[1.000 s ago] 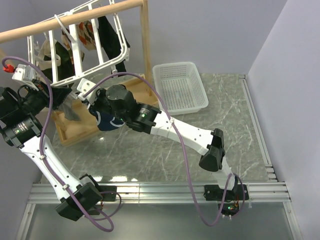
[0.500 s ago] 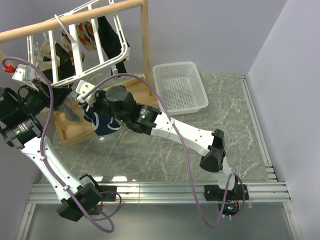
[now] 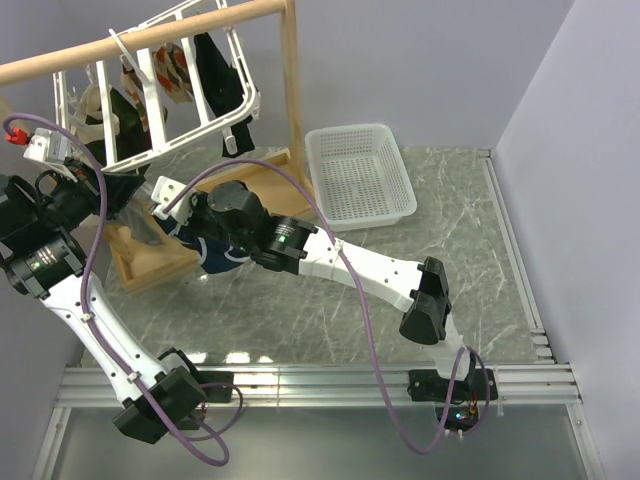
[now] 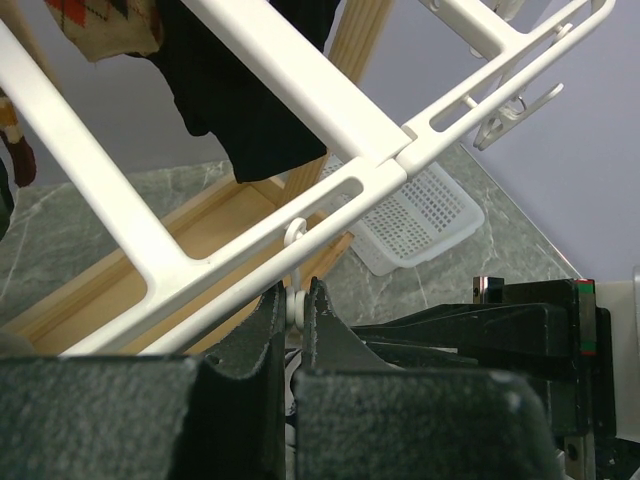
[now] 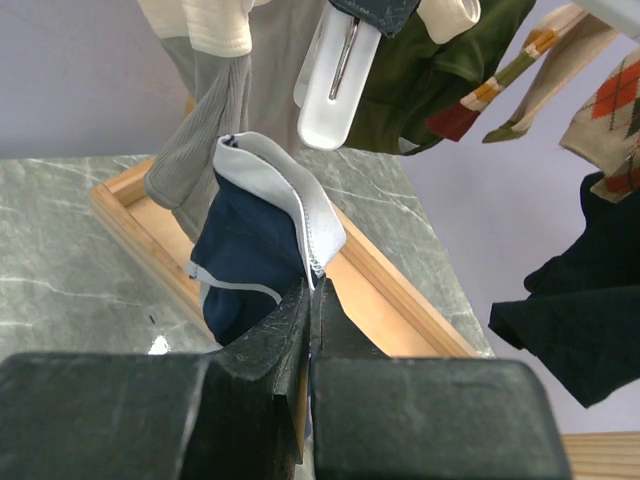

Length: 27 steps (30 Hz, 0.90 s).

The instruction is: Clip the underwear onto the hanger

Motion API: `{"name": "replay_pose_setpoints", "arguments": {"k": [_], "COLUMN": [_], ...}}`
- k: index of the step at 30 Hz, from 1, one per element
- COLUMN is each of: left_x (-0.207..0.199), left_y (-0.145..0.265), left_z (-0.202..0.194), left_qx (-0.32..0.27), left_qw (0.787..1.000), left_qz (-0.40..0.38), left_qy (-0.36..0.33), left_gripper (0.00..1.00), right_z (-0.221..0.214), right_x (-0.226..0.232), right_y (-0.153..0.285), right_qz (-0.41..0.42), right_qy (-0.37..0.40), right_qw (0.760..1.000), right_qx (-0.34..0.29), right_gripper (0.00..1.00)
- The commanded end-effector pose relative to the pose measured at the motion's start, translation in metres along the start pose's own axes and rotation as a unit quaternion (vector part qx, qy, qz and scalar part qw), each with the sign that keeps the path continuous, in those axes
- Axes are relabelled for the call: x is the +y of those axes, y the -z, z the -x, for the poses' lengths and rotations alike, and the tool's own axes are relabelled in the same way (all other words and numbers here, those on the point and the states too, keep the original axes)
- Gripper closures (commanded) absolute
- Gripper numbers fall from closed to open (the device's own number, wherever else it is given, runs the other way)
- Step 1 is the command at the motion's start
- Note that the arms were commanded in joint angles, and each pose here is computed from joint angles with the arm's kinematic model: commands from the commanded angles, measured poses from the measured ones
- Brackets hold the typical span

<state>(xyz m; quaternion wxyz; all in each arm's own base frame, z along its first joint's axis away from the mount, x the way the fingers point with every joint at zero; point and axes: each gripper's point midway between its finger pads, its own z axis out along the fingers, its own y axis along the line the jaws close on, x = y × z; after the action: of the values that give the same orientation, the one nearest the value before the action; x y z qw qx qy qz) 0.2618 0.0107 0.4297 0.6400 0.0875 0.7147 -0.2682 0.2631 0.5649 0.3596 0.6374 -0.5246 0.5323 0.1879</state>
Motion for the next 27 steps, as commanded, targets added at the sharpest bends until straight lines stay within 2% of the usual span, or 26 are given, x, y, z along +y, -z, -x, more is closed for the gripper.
{"name": "replay_pose_setpoints", "arguments": {"k": [1,27], "left_x": [-0.027,-0.025], "left_y": [0.004,0.004], "left_z": [-0.016,-0.023], "left_qx": [0.022,0.03], "left_qw": [0.998,0.998], "left_qz": [-0.047,-0.047], "left_qy": [0.045,0.04], "left_gripper": [1.0,1.0], "right_z": [0.05,0.073], "right_x": [-0.028,-0.036], "right_y": [0.022,0.03], "right_qz": [-0.032,-0.038], "right_qy": [-0.006,-0.011], "right_qw": [0.998,0.996], "right_qx": [-0.058,-0.084], "right_gripper": [1.0,1.0]}}
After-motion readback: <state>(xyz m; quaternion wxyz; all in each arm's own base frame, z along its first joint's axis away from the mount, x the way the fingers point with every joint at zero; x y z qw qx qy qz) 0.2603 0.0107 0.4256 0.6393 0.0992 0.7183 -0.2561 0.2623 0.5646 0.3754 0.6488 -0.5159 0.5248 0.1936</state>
